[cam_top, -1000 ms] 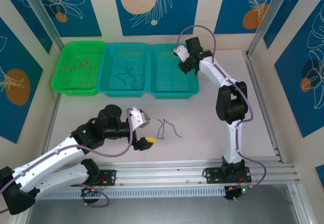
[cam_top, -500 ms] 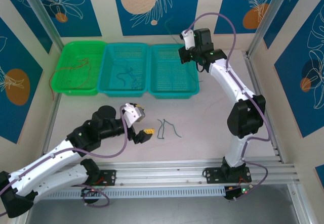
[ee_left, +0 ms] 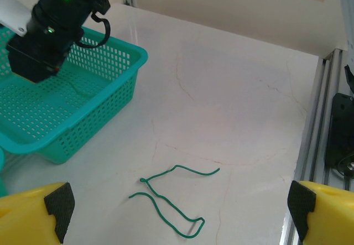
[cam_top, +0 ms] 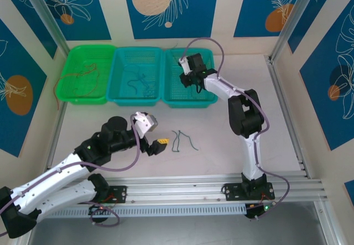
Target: Untangle the cables
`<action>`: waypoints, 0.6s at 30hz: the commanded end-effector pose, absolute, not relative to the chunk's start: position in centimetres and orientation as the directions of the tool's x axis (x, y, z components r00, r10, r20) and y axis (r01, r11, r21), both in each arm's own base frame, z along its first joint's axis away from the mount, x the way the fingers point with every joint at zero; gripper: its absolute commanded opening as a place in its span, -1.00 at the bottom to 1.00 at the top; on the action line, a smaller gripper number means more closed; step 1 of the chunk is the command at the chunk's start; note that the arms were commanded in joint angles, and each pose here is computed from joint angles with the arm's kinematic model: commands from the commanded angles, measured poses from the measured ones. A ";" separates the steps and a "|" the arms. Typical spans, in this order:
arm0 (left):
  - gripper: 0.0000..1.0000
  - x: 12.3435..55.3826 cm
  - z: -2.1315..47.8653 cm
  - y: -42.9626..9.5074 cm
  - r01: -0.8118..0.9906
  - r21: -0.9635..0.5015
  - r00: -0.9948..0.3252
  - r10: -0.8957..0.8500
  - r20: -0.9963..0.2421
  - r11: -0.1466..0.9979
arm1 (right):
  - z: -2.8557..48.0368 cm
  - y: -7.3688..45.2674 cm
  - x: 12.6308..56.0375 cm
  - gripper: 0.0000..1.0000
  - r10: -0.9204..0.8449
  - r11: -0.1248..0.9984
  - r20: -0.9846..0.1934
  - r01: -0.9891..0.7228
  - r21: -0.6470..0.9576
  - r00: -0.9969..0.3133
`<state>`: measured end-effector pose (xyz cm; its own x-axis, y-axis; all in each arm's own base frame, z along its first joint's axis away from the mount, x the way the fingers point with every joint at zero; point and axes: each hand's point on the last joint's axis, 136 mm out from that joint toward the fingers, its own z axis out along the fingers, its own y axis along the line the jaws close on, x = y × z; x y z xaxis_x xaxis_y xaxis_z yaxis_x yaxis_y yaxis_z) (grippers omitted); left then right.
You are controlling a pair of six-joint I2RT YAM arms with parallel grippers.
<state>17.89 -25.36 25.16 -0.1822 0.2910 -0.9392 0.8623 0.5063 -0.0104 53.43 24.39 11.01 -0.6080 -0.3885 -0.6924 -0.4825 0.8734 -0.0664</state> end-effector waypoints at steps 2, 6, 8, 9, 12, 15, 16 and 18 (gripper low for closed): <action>1.00 18.6 25.3 -25.4 0.843 -0.006 -0.181 0.273 -0.945 0.538 | 15.6 22.6 53.8 -0.10 -0.362 0.900 -0.734 -0.420 -0.115 -0.575; 1.00 18.9 25.4 -25.6 0.838 0.002 -0.178 0.277 -0.944 0.546 | 20.9 22.7 51.7 -0.06 -0.306 0.903 -0.782 -0.425 -0.058 -0.543; 1.00 19.1 25.4 -25.6 0.835 0.006 -0.174 0.275 -0.946 0.550 | 23.2 22.6 49.9 -0.06 -0.253 0.909 -0.792 -0.417 0.003 -0.556; 1.00 19.2 25.3 -25.5 0.833 0.012 -0.172 0.279 -0.945 0.553 | 24.0 22.6 48.6 -0.07 -0.219 0.910 -0.789 -0.411 0.046 -0.574; 1.00 19.5 24.7 -25.0 0.819 0.031 -0.182 0.310 -0.933 0.574 | 25.2 22.3 44.0 -0.07 -0.118 0.901 -0.771 -0.394 0.182 -0.625; 1.00 18.9 23.7 -24.7 0.831 0.035 -0.205 0.365 -0.908 0.555 | 24.2 22.5 38.5 -0.08 -0.060 0.866 -0.736 -0.402 0.298 -0.674; 1.00 18.5 23.3 -24.5 0.837 0.030 -0.221 0.387 -0.895 0.546 | 24.1 22.6 36.4 -0.07 -0.053 0.847 -0.736 -0.421 0.325 -0.675; 0.99 17.9 22.7 -24.2 0.843 0.001 -0.270 0.424 -0.865 0.538 | 22.5 22.8 32.9 -0.07 -0.060 0.831 -0.715 -0.432 0.351 -0.696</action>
